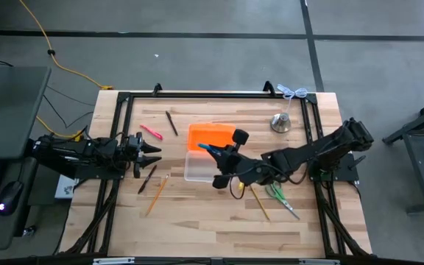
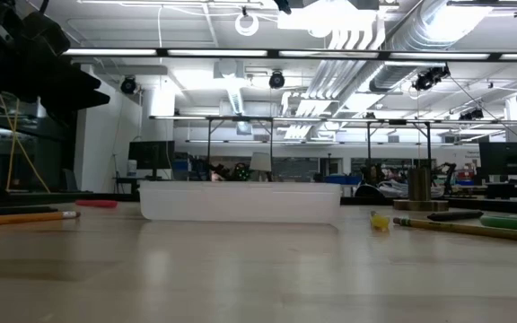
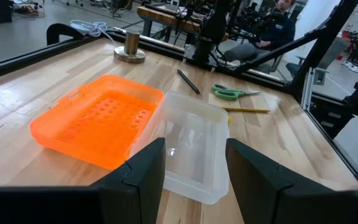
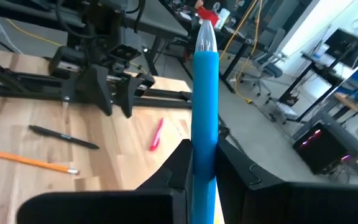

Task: Pick & place school supplies into a supply box
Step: Put the blue pen into the orange supply box

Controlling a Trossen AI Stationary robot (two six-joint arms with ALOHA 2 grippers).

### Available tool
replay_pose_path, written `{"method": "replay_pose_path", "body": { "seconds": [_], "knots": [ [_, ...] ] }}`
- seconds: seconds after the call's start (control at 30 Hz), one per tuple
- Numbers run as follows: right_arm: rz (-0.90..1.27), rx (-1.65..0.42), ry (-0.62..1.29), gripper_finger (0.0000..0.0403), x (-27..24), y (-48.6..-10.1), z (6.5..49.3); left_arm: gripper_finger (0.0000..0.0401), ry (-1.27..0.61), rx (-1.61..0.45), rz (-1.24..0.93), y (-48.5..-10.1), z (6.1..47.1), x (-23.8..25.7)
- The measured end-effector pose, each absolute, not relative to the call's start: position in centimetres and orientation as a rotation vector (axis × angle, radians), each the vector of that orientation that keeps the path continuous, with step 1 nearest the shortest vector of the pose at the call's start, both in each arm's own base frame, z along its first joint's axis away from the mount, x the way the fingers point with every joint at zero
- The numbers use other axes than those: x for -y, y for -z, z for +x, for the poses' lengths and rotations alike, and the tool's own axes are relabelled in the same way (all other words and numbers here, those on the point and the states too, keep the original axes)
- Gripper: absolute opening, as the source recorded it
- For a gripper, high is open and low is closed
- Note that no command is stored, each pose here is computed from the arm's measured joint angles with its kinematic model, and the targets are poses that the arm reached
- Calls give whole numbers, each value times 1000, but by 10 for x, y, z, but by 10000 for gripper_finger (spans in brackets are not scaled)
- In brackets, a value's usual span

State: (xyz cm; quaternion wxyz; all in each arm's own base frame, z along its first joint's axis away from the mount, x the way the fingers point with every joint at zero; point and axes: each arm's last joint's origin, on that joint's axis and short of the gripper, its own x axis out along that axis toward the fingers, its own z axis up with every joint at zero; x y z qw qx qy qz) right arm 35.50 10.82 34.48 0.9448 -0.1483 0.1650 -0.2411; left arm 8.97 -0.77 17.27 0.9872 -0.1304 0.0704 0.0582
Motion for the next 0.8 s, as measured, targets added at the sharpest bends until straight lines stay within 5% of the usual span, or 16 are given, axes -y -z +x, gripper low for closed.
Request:
{"method": "replay_pose_path", "body": {
  "seconds": [0.8],
  "knots": [
    [-157,-443,394,34,-123,-308,367,200,-116,-141,-262,-173,90,8]
  ]
}}
